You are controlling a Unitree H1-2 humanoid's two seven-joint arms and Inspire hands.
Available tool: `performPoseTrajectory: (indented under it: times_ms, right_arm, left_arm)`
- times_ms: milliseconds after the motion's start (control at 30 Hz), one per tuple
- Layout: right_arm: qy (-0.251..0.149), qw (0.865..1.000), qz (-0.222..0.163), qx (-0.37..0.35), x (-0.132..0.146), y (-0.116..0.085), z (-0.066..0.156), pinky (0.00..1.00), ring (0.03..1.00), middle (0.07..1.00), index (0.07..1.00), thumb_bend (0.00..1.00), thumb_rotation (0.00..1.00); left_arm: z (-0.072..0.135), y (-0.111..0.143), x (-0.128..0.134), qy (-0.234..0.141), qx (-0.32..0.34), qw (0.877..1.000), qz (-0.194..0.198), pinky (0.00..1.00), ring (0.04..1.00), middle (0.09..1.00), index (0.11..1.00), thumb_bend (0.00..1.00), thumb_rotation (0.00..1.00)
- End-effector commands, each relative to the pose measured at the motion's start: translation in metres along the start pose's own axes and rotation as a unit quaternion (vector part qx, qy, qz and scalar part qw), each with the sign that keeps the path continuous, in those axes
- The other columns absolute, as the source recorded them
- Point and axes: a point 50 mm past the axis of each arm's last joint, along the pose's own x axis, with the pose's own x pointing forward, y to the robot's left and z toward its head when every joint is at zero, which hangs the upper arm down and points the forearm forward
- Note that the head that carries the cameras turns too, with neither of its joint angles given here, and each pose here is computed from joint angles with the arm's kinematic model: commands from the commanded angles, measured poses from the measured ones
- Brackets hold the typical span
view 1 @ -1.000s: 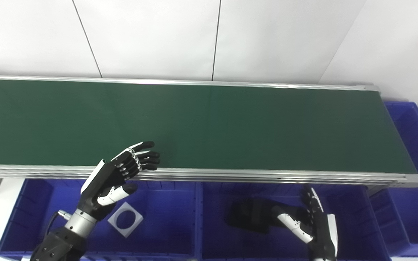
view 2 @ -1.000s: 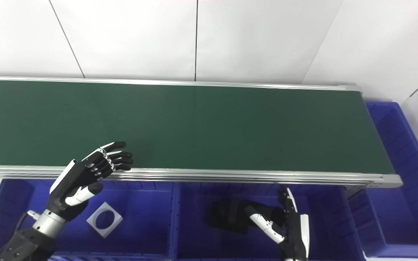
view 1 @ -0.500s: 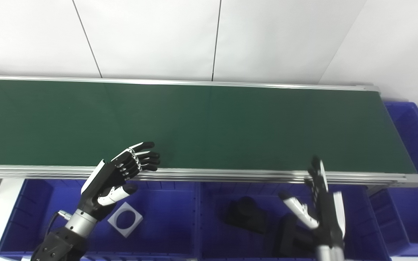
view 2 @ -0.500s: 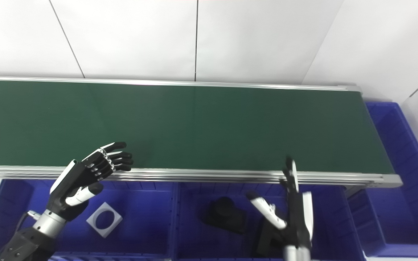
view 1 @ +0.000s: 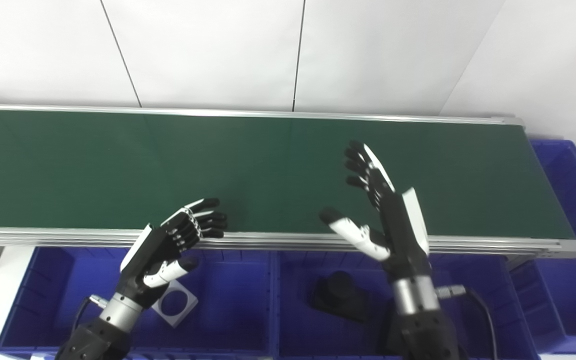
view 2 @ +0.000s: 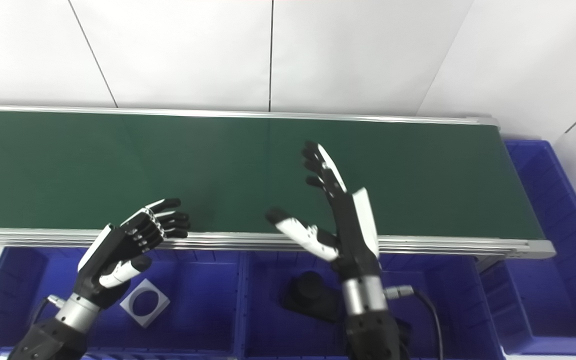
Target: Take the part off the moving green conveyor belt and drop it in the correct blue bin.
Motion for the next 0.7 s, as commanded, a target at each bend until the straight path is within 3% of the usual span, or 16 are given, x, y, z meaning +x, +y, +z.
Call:
performPoseTrajectory:
  times_ms: [0,233,367,533,667]
  right_arm:
    - [-0.007,1.0,0.008,0.008,0.007,0.006,0.004,0.78,0.852,0.894,0.939,0.59,0.7]
    - [0.012,0.998,0.028,0.06,0.006,0.028,-0.01,0.77,0.847,0.9,0.942,0.55,0.7]
    - [0.044,0.996,0.04,0.07,-0.011,0.039,-0.035,0.78,0.853,0.899,0.947,0.53,0.69]
    - [0.072,0.994,0.074,0.032,-0.025,0.03,-0.068,0.78,0.873,0.933,0.97,0.56,0.72]
    - [0.062,0.995,0.067,0.049,-0.03,0.022,-0.075,0.77,0.853,0.923,0.975,0.58,0.71]
  left_arm:
    - [0.01,-0.005,0.007,-0.031,0.01,0.999,-0.002,0.72,0.751,0.77,0.829,0.87,0.53]
    - [0.005,-0.018,0.007,-0.034,0.001,0.999,0.003,0.73,0.761,0.786,0.82,0.86,0.5]
    - [0.005,-0.03,0.011,-0.035,-0.001,0.999,0.006,0.73,0.775,0.803,0.817,0.88,0.49]
    - [0.003,-0.039,0.017,-0.03,0.0,1.0,0.008,0.73,0.781,0.805,0.819,0.88,0.48]
    - [0.0,-0.043,0.021,-0.031,0.007,0.999,0.01,0.72,0.775,0.798,0.816,0.88,0.49]
